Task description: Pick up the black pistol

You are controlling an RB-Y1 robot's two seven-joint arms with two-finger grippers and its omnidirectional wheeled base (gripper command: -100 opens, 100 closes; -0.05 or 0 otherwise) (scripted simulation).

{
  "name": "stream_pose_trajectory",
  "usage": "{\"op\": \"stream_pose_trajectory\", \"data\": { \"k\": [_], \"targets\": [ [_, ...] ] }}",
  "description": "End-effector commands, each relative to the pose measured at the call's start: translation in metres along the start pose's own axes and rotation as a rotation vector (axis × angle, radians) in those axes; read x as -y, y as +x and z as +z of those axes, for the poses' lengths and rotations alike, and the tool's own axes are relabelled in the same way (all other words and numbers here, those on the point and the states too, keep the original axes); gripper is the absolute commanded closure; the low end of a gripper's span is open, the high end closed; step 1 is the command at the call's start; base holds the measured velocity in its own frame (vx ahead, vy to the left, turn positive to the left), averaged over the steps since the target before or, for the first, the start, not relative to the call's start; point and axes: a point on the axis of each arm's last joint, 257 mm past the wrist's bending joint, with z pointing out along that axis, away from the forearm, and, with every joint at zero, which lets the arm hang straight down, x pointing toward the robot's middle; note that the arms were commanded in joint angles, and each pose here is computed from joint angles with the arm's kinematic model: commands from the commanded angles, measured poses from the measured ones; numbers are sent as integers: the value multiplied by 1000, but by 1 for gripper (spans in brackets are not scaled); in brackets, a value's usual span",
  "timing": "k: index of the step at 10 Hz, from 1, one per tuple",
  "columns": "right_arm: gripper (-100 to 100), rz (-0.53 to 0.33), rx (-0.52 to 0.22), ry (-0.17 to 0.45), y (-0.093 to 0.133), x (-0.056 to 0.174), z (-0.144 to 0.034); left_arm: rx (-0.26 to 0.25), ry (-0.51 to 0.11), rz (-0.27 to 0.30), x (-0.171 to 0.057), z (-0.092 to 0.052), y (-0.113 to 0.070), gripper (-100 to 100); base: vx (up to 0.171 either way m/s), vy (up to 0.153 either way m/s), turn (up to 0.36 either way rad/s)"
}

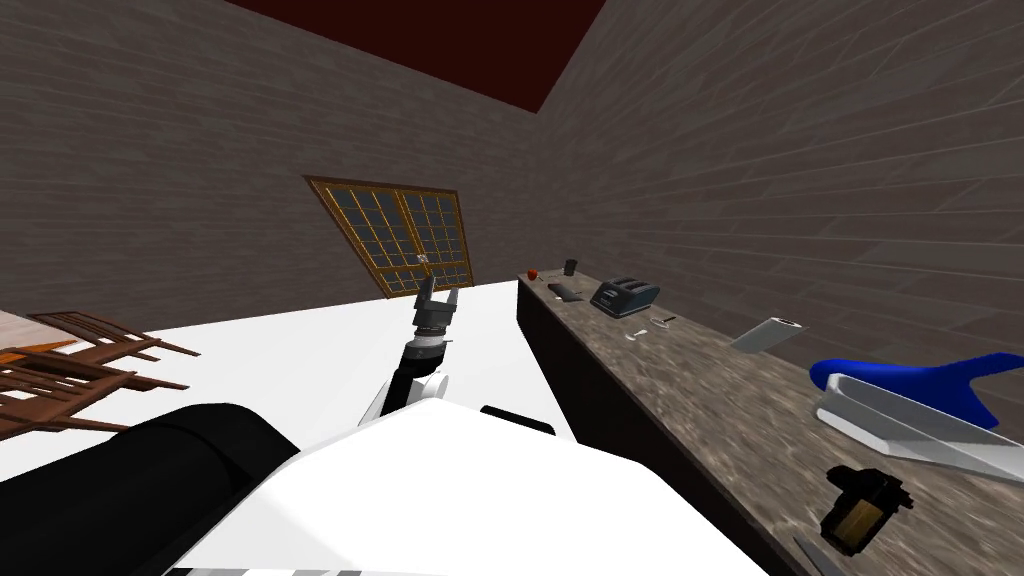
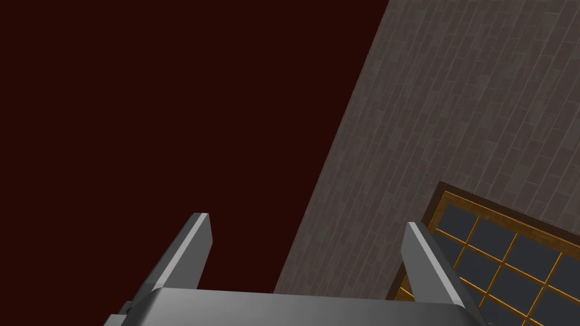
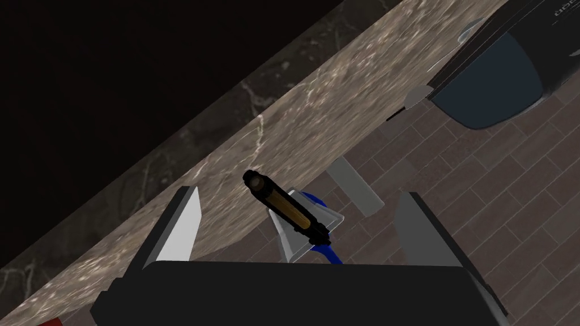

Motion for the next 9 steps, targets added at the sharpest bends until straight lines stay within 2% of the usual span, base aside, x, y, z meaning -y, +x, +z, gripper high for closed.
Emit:
{"op": "stream_pose_trajectory", "data": {
  "k": [1,2,3,4,6,7,9],
  "targets": [
    [-100,-36,-2,98,-11,31,-12,0,0,0,0,0,0,0,103,7,305],
    [-100,-36,0,110,-12,34,-12,0,0,0,0,0,0,0,85,-18,72],
    [-100,-63,-3,167,-19,52,-21,0,0,0,0,0,0,0,70,-14,129],
    [-100,-63,-1,176,-20,54,-21,0,0,0,0,0,0,0,54,-21,84],
    [-100,-119,-10,290,-35,87,-40,0,0,0,0,0,0,0,90,-36,203],
    [-100,-120,-8,297,-35,89,-40,0,0,0,0,0,0,0,70,-41,58],
    [-100,-180,-20,400,-49,116,-58,0,0,0,0,0,0,0,89,-41,126]
  ]
}}
